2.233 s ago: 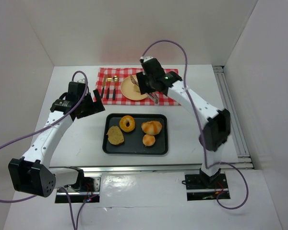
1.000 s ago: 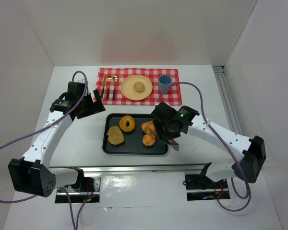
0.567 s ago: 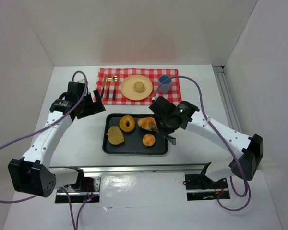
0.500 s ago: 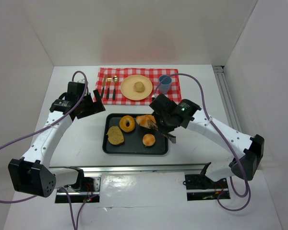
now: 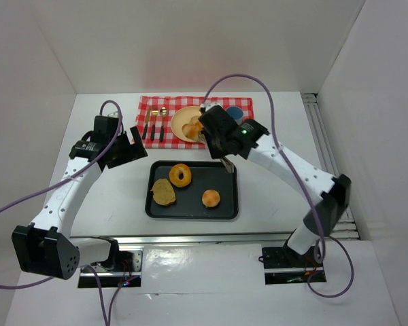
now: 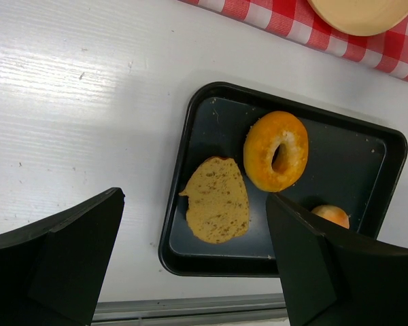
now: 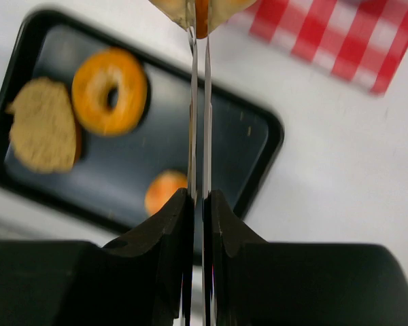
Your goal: Place the bread
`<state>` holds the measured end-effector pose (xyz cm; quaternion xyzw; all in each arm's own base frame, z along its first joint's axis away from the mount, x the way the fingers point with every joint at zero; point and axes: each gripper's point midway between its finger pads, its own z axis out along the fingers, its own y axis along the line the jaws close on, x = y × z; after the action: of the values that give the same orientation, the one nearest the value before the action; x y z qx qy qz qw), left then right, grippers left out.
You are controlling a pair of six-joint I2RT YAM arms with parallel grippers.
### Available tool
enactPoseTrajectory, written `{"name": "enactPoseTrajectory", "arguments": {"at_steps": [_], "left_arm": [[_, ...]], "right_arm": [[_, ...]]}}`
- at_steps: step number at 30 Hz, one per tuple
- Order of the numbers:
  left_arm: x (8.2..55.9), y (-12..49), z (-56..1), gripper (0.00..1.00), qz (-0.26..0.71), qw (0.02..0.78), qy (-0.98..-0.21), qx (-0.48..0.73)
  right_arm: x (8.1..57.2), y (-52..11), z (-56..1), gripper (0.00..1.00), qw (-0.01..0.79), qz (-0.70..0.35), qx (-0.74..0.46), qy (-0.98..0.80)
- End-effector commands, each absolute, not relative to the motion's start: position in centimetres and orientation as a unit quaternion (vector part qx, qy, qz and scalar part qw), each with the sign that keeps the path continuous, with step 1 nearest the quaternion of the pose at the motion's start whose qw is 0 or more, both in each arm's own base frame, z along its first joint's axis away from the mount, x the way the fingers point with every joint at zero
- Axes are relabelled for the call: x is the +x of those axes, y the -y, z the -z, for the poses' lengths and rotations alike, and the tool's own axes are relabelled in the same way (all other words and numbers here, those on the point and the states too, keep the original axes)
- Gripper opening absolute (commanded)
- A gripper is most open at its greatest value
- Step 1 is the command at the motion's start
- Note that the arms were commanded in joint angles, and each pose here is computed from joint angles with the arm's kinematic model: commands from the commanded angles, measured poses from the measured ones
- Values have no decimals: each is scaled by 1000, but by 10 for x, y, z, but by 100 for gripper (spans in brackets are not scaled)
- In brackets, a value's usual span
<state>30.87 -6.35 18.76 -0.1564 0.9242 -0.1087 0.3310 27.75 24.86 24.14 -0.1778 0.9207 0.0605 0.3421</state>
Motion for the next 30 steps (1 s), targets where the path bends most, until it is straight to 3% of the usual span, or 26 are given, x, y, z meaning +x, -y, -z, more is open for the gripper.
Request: {"name": "enactPoseTrajectory", "arguments": {"at_steps": [1,7,15,21,30], "left_arm": [[317,60,-209,99,108,361,-913,-153],[318,53,-208,99,103,363,-913,-157],[323,48,-202,99,100,356,-915,-161],[326,49,-198,99,106,347,-917,-162],[332,51,-195,99,109,342,-919,-161]], "right_arm": [[356,-283,-273,6,456,-65,-168,-871],[426,-304,-258,6,483,-32,-160,-860],[470,-307,-203,6,465,-23,-157,-871],[477,-308,-171,6,441,-26,-165,-882],[462,-322,-163,24,424,-37,-192,-884]]}}
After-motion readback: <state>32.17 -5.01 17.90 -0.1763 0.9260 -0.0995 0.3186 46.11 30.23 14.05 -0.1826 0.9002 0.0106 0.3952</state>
